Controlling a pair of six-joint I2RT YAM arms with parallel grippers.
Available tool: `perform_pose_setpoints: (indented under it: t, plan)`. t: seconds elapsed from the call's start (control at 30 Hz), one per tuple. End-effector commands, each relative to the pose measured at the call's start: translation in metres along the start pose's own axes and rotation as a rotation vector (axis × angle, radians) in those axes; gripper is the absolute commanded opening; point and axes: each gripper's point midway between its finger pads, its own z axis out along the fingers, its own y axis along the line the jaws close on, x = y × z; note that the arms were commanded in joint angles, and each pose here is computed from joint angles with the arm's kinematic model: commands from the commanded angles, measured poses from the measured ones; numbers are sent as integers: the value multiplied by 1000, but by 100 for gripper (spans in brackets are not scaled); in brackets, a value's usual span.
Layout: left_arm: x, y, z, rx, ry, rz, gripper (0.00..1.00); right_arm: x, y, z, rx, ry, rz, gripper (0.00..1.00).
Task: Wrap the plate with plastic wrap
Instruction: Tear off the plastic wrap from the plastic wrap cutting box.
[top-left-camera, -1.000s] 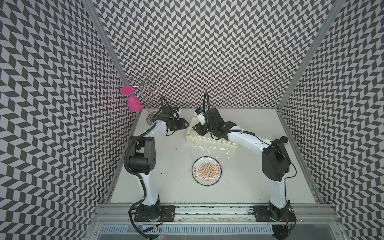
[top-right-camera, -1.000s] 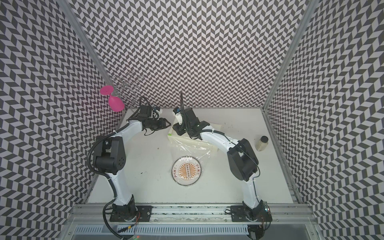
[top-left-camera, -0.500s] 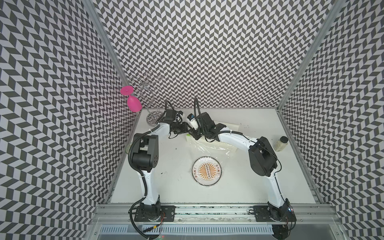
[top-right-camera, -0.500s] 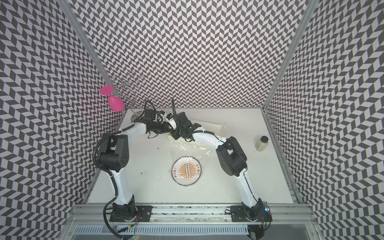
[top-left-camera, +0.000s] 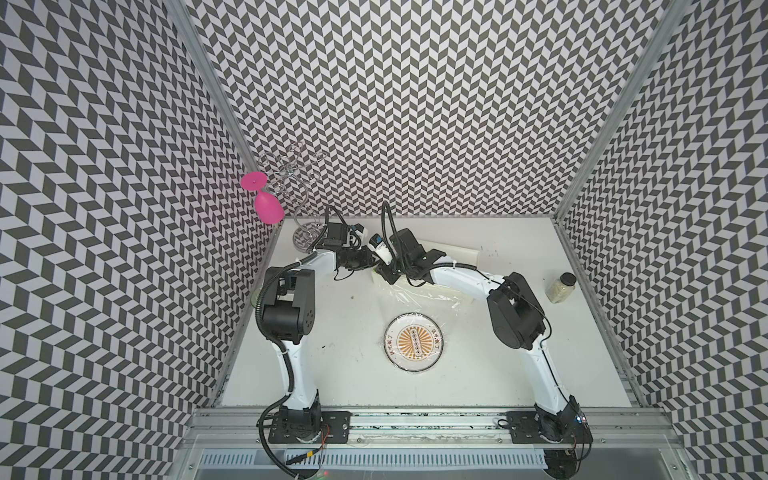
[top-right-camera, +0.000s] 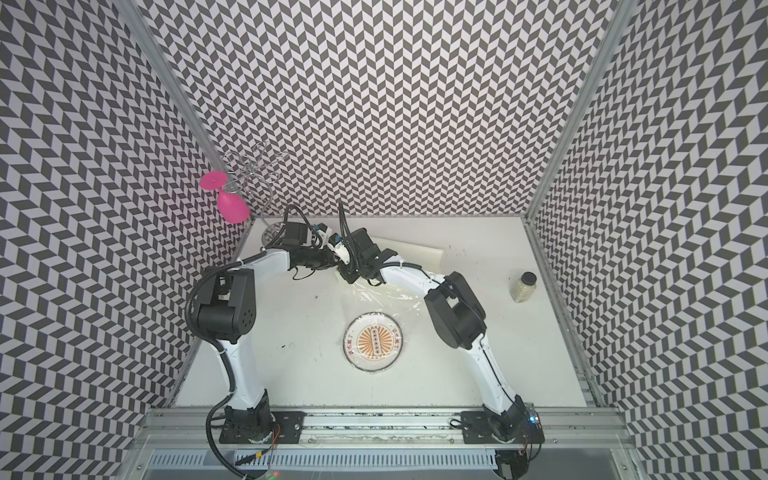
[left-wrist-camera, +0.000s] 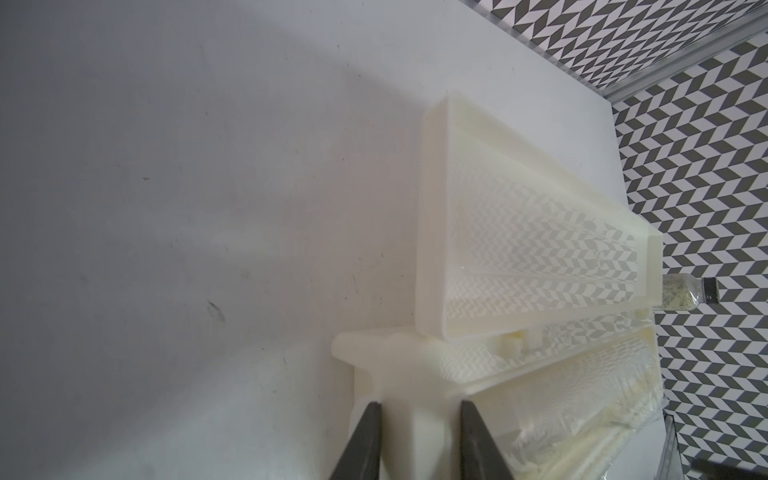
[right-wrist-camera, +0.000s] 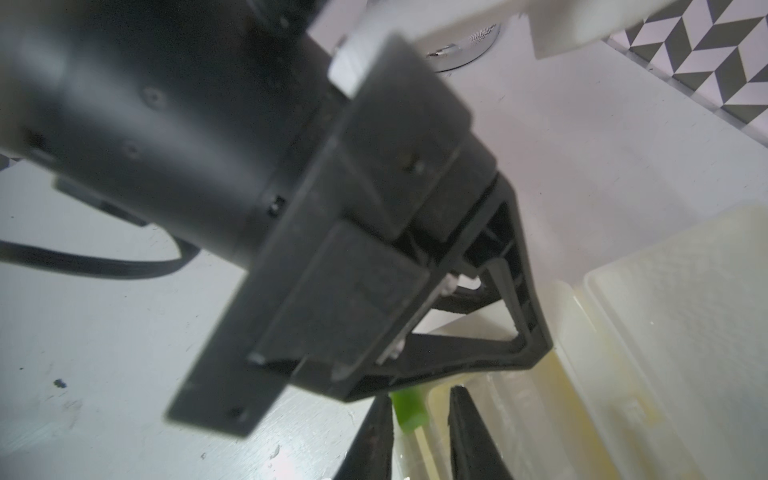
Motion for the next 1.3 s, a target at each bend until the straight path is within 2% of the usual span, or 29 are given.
perform_pose_setpoints:
  t: [0.0, 0.27, 0.57, 0.87, 1.07, 1.27]
  plan:
    - [28, 20, 10, -17, 68, -65, 20, -14, 5, 5, -20, -43, -41, 24]
    - [36, 6, 9, -2, 71, -57, 18, -9, 8, 8, -34, -25, -53, 18]
    - [51, -3, 4, 10, 88, -67, 16, -6, 21, 1, -64, -19, -66, 17]
    - [49, 4, 7, 3, 88, -75, 14, -4, 24, 7, -66, -10, -75, 17]
    - [58, 6, 10, 6, 98, -86, 12, 0, 23, 11, -61, 17, -94, 11]
    - [63, 15, 9, -33, 96, -95, 8, 10, 11, 7, 10, 73, -133, 5]
